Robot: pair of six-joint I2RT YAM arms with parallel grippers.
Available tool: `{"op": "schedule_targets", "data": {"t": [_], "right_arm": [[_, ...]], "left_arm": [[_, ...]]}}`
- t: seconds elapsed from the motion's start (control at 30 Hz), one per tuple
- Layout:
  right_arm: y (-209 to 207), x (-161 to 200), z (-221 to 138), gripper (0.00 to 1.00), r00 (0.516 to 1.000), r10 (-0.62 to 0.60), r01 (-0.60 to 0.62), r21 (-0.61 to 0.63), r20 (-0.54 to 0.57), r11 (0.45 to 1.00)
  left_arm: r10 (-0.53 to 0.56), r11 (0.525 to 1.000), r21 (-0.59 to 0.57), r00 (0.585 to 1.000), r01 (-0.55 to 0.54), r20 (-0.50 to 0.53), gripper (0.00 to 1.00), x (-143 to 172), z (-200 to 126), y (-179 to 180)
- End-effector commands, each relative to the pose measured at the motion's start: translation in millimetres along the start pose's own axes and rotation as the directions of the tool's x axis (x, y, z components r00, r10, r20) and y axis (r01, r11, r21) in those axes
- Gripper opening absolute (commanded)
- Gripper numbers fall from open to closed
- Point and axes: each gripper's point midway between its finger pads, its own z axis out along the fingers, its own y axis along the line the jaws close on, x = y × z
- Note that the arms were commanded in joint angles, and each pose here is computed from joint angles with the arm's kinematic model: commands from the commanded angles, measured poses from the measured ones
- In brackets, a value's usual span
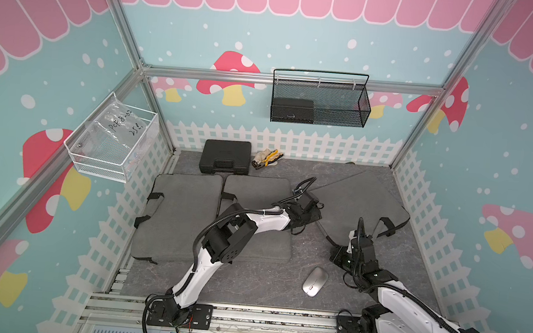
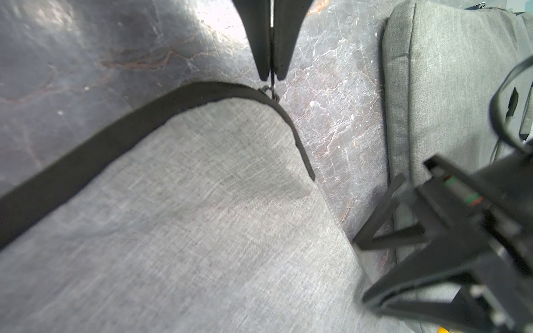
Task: Put the mouse into the laptop bag
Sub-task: Unzip the zipper on the zippered laptop bag.
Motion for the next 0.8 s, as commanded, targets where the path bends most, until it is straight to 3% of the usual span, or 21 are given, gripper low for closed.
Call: {"op": "schedule_targets", "data": {"t": [0.0, 0.17, 0.23, 0.57, 0.77], "right_arm": [[10, -3, -1, 0.0, 1.0, -0.011, 0.011, -0.029, 0.001, 1.0], [18, -4, 3, 0.0, 1.0, -0.022, 0.021, -0.053, -0.018, 0.998], [24, -5, 6, 0.0, 0.999, -0.025, 0.023, -0.071, -0.029, 0.997], [57, -17, 19, 0.0, 0.997, -0.06, 0.054, -0.11, -0.051, 0.992], [56, -22, 35, 0.0, 0.997, -0.049, 0.045, -0.065, -0.065, 0.997]], "left_arm": [[0.015, 0.998, -0.066, 0.997, -0.02, -0.077, 0.5, 18, 24, 21], [0.027, 0.998, -0.061, 0.998, -0.031, -0.063, 0.12, 15, 20, 18], [0.031, 0.998, -0.06, 0.998, -0.035, -0.056, 0.01, 13, 18, 17], [0.057, 0.997, -0.048, 0.998, -0.058, -0.029, 0.0, 9, 8, 10], [0.069, 0.997, -0.03, 0.998, -0.069, -0.004, 0.0, 11, -6, 3]]}}
